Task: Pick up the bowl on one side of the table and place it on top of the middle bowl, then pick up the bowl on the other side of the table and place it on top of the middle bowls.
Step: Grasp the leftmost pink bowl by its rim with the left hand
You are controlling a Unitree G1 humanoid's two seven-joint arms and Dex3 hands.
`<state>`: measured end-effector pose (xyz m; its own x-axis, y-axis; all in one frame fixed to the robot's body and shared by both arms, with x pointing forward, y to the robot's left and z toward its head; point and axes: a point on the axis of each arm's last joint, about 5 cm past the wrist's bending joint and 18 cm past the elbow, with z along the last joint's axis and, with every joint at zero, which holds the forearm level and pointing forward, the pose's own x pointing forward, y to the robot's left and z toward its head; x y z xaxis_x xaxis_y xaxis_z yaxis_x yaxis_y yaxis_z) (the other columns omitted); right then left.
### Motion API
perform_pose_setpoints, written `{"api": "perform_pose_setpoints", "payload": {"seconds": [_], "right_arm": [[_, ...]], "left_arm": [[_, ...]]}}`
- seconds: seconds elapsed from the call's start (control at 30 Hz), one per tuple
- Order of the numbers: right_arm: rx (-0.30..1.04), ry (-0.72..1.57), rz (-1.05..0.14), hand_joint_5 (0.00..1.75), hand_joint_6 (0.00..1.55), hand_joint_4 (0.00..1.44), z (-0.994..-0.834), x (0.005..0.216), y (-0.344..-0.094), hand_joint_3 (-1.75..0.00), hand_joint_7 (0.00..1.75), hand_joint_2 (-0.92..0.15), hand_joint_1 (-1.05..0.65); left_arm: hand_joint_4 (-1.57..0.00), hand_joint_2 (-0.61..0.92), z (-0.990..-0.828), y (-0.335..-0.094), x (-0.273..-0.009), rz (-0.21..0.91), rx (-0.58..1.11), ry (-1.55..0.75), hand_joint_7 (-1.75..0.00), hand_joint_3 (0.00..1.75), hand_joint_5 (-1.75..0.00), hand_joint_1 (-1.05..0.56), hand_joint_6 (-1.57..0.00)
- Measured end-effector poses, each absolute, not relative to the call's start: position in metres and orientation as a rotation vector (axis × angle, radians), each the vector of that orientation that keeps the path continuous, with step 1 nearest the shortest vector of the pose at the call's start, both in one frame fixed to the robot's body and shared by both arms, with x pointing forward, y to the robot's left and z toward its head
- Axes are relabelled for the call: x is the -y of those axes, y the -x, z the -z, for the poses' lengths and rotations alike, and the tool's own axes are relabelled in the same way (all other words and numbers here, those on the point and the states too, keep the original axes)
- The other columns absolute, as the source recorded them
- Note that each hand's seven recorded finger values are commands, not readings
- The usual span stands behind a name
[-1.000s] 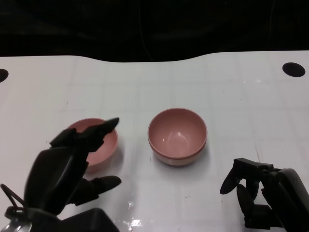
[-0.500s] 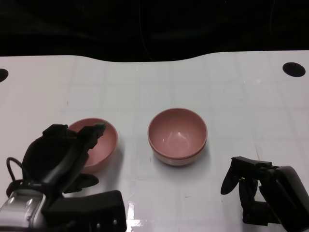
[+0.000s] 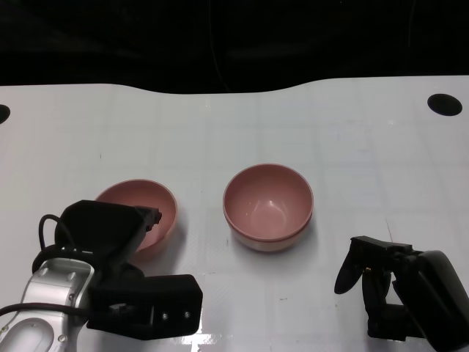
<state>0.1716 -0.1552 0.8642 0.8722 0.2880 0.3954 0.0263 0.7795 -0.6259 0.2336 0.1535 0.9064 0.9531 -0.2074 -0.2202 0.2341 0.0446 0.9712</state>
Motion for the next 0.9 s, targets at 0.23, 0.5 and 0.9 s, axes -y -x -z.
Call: {"api": "perform_pose_setpoints", "payload": {"seconds": [0.23, 0.5, 0.9], "right_arm": [[0.497, 0.669, -0.149, 1.75, 0.83, 0.96, -0.864, 0.155, -0.172, -1.64, 1.54, -0.15, -0.09], [0.497, 0.669, -0.149, 1.75, 0.83, 0.96, -0.864, 0.155, -0.172, -1.65, 1.52, -0.15, -0.09], [0.496, 0.671, -0.151, 1.75, 0.84, 0.96, -0.863, 0.155, -0.172, -1.66, 1.52, -0.15, -0.10]], "left_arm": [[-0.81, 0.92, -0.885, -0.257, -0.156, 0.439, -0.017, -1.494, -0.23, 0.14, -1.53, -0.31, -1.14], [-0.79, 0.92, -0.884, -0.269, -0.154, 0.410, 0.079, -1.463, -0.82, 0.19, -1.75, -0.30, -0.92], [-0.86, 0.88, -0.889, -0.264, -0.148, 0.308, 0.240, -1.390, -1.56, 0.20, -1.75, -0.23, -0.63]]}}
